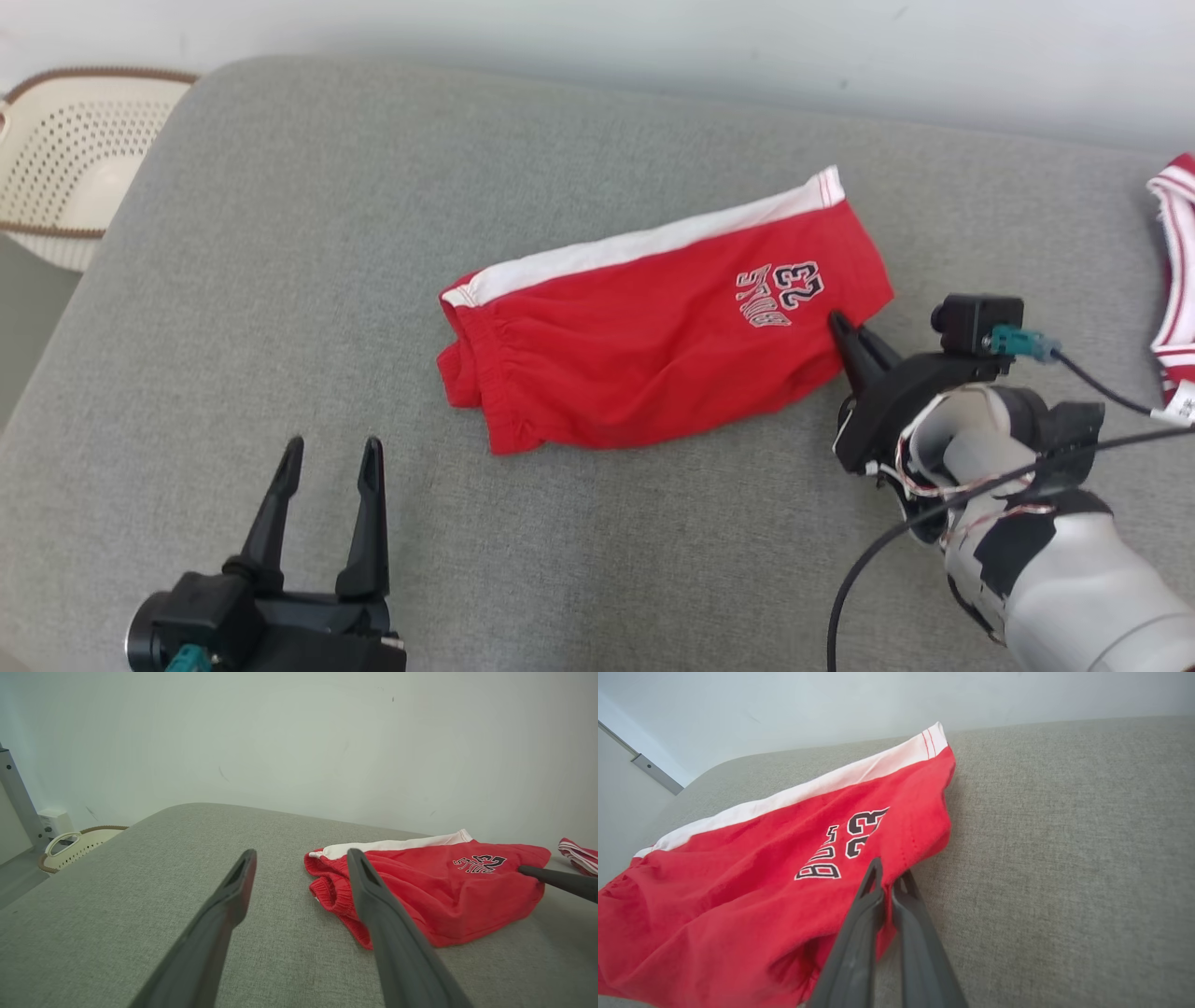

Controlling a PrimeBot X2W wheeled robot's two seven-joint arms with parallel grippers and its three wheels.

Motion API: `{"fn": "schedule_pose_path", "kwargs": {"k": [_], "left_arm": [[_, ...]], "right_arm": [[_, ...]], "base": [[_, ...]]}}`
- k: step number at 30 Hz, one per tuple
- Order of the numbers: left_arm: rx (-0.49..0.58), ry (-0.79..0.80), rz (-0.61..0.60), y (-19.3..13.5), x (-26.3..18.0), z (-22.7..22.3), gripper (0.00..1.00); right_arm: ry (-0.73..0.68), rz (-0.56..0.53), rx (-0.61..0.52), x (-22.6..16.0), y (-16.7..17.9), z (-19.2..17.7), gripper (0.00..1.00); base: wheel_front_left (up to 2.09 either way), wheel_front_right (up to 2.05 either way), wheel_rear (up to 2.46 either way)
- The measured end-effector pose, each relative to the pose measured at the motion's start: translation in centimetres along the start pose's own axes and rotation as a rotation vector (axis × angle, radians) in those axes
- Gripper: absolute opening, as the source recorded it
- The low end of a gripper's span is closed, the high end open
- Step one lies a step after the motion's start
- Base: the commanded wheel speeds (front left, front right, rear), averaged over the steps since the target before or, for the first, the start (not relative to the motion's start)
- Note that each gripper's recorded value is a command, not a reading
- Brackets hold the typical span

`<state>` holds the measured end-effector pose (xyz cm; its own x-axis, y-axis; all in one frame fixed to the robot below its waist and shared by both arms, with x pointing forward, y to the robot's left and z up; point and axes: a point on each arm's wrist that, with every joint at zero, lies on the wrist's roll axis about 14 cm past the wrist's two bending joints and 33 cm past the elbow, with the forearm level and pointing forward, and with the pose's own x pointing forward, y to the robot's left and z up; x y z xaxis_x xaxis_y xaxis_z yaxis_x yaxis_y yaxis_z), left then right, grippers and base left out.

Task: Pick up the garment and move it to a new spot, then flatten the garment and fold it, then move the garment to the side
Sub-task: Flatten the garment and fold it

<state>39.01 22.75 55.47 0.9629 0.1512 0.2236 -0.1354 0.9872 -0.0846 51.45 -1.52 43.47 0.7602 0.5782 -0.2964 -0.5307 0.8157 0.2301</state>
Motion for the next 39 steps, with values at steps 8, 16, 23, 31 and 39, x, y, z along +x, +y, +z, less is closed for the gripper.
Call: {"fn": "schedule_pose_path", "kwargs": {"k": [8, 16, 23, 31, 39], "left_arm": [[-0.011, -0.012, -0.036, -1.0, -1.2, 0.7, 1.0], [-0.018, -0.024, -0.079, -2.2, -1.9, 1.2, 1.0], [-0.025, -0.031, -0.094, -2.6, -2.3, 1.6, 1.0], [-0.026, -0.031, -0.092, -2.5, -2.4, 1.6, 1.0], [-0.028, -0.032, -0.091, -2.5, -2.3, 1.5, 1.0]], "right_arm": [[-0.03, 0.022, 0.058, -3.9, 1.4, -0.7, 0.0], [-0.045, 0.0, 0.152, -7.9, 1.7, -2.7, 0.0], [-0.019, -0.002, 0.241, -10.4, 2.8, -5.5, 0.0], [-0.026, -0.038, 0.232, -11.8, 1.9, -5.9, 0.93], [-0.096, -0.079, 0.149, -12.4, 0.7, -4.1, 1.0]], "base": [[0.0, 0.0, 0.0], [0.0, 0.0, 0.0], [0.0, 0.0, 0.0], [0.0, 0.0, 0.0], [0.0, 0.0, 0.0]]}}
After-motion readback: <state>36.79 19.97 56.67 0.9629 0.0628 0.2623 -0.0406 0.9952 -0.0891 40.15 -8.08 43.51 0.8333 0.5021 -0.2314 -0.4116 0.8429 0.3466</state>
